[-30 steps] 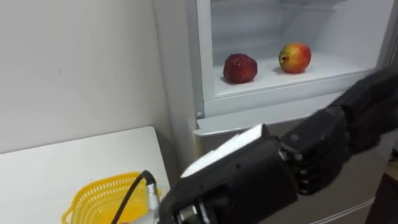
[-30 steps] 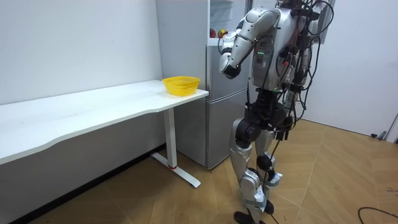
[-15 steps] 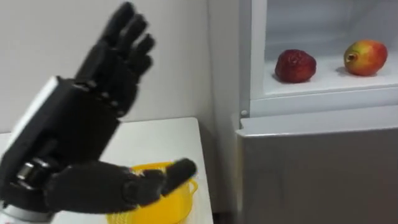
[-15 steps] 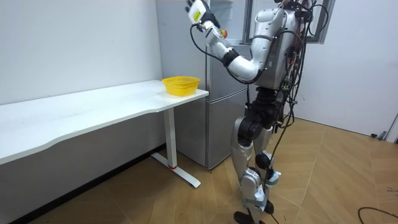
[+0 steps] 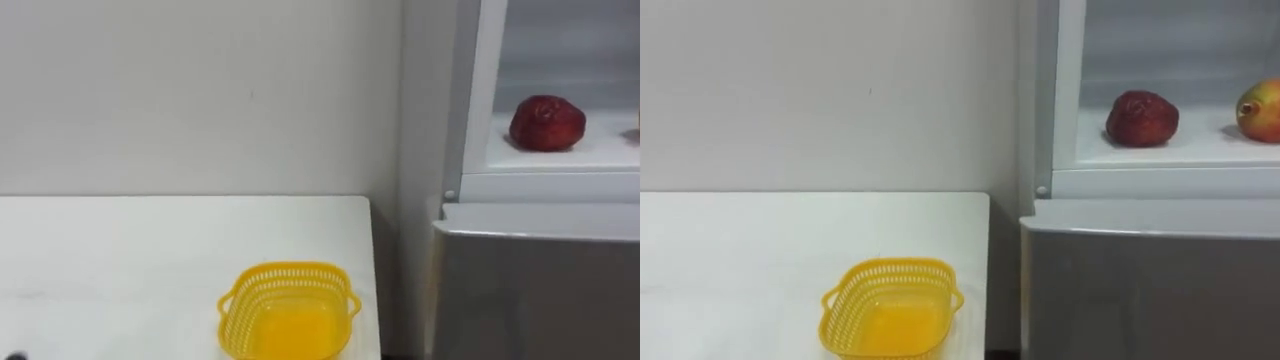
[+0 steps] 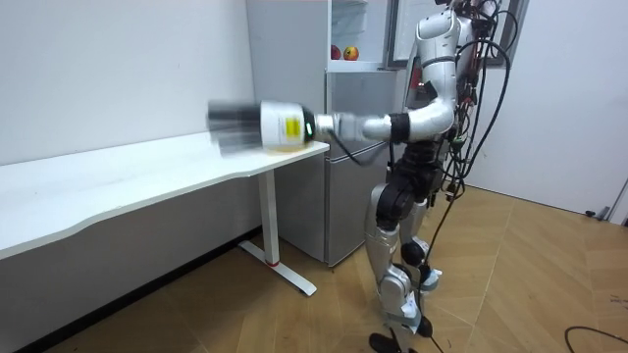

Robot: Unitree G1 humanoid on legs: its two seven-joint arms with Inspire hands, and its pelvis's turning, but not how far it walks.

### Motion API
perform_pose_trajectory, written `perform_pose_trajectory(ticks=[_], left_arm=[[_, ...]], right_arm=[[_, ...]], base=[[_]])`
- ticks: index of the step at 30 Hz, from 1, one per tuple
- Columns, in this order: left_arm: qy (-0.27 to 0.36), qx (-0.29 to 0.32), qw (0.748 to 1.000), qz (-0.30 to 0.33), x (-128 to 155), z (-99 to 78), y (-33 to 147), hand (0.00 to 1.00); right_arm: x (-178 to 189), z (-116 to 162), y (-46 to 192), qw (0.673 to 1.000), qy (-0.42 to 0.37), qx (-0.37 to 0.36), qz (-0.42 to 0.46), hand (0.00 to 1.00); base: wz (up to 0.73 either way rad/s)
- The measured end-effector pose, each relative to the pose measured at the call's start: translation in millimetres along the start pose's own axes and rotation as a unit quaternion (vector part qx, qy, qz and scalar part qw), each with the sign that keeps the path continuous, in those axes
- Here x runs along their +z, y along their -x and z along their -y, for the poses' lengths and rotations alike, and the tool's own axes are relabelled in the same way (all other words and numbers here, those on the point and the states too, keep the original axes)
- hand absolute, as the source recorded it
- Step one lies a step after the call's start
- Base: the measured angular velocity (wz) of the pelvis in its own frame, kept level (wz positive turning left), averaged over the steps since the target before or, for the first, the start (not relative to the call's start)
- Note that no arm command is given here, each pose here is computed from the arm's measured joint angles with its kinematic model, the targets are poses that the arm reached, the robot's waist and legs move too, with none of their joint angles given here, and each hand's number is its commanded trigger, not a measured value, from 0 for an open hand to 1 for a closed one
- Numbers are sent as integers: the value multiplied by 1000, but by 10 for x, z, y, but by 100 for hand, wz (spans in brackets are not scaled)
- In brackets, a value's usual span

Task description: Retrieve from the upper fridge

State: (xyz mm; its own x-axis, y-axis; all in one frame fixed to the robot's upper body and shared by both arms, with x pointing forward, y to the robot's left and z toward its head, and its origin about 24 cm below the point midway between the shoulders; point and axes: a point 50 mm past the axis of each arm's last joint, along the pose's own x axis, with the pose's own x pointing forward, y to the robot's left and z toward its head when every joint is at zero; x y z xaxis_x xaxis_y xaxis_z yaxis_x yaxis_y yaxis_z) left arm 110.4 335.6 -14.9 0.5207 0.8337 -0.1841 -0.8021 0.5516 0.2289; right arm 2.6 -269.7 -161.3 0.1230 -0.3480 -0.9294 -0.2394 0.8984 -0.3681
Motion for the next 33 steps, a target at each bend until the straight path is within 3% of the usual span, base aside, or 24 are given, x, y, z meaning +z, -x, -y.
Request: perform_pose_trajectory(ticks=[1, 3, 8, 13, 16, 19, 22, 24, 31, 33], left_arm=[[-13, 11, 999, -33, -163, -41, 21, 0], [-31, 55, 985, -163, -733, -176, 182, 0], [-98, 98, 936, -323, -1403, -451, 630, 0], [-136, 98, 911, -377, -1599, -556, 847, 0], [-163, 62, 904, -391, -1669, -490, 951, 0], [-206, 2, 895, -395, -1725, -398, 1041, 0], [-248, -63, 888, -382, -1741, -241, 1064, 0], [-264, -102, 882, -377, -1752, -132, 1071, 0], [-306, -145, 859, -383, -1813, -172, 1191, 0], [-316, -163, 853, -383, -1823, -169, 1203, 0]], right_arm=[[16, 6, 0, 1000, -1, -2, 4, 0], [81, 20, -7, 1000, -11, -11, 12, 0], [252, 132, -16, 992, -105, -51, 35, 0], [346, 256, -3, 966, -236, -89, 62, 0], [501, 329, 25, 948, -282, -113, 97, 0], [877, 446, 147, 918, -320, -153, 176, 0], [1312, 602, 423, 873, -349, -194, 280, 0], [1634, 783, 751, 822, -358, -235, 376, 0], [1862, 1055, 1478, 692, -403, -327, 502, 0], [1942, 1152, 1792, 625, -415, -360, 555, 0]], base=[[0], [0], [2], [10], [-1], [-14], [-8], [-18], [-8], [0]])
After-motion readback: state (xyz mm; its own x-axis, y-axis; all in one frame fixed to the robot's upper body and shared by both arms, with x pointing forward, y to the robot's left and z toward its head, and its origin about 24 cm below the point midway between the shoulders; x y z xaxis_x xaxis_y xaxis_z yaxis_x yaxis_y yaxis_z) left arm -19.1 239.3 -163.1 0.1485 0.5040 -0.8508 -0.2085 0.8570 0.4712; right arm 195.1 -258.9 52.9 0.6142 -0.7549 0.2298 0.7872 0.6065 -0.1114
